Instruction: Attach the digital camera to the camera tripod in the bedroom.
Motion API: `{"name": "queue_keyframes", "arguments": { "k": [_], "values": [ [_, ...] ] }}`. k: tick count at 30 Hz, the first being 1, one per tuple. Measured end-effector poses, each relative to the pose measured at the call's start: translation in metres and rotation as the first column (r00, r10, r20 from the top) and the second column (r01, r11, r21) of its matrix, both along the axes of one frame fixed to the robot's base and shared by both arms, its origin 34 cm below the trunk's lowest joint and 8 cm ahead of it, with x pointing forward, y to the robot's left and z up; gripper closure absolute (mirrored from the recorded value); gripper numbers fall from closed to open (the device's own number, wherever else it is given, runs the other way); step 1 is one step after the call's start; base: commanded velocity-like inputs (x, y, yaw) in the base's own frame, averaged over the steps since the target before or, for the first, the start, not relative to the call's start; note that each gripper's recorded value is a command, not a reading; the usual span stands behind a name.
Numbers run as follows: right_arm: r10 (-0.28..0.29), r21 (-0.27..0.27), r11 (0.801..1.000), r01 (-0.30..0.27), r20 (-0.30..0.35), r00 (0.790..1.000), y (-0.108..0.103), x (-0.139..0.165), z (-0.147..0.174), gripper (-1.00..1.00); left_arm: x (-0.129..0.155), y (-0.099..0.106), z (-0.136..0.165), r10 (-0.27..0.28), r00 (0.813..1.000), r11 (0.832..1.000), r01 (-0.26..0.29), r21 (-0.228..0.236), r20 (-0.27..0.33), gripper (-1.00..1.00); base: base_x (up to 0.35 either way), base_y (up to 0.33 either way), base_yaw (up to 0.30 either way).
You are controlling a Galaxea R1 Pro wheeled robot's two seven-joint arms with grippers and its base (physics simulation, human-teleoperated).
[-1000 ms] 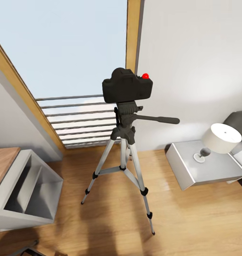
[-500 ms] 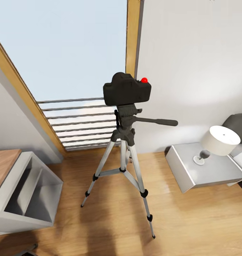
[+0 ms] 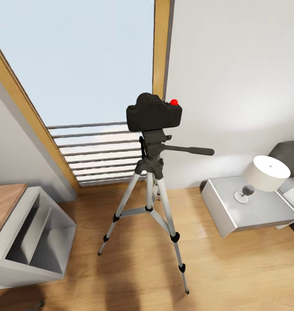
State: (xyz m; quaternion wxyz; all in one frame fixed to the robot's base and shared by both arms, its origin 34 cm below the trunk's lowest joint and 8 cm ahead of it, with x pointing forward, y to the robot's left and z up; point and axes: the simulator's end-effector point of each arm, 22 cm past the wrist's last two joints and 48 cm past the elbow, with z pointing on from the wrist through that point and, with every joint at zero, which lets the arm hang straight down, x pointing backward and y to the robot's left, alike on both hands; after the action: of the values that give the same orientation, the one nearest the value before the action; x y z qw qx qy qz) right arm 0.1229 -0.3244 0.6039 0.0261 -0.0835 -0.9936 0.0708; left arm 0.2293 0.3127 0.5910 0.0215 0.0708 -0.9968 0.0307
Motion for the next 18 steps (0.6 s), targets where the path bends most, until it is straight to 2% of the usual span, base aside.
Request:
{"name": "queue_keyframes", "arguments": {
  "k": [18],
  "values": [
    [0.0, 0.0, 1.0, 0.0, 0.026, 1.0, 0.0, 0.011, 0.001, -1.0, 0.012, 0.0, 0.004, 0.0, 1.0, 1.0, 0.0, 0.0, 0.029, -1.0, 0.0, 0.0, 0.0]
  ]
}}
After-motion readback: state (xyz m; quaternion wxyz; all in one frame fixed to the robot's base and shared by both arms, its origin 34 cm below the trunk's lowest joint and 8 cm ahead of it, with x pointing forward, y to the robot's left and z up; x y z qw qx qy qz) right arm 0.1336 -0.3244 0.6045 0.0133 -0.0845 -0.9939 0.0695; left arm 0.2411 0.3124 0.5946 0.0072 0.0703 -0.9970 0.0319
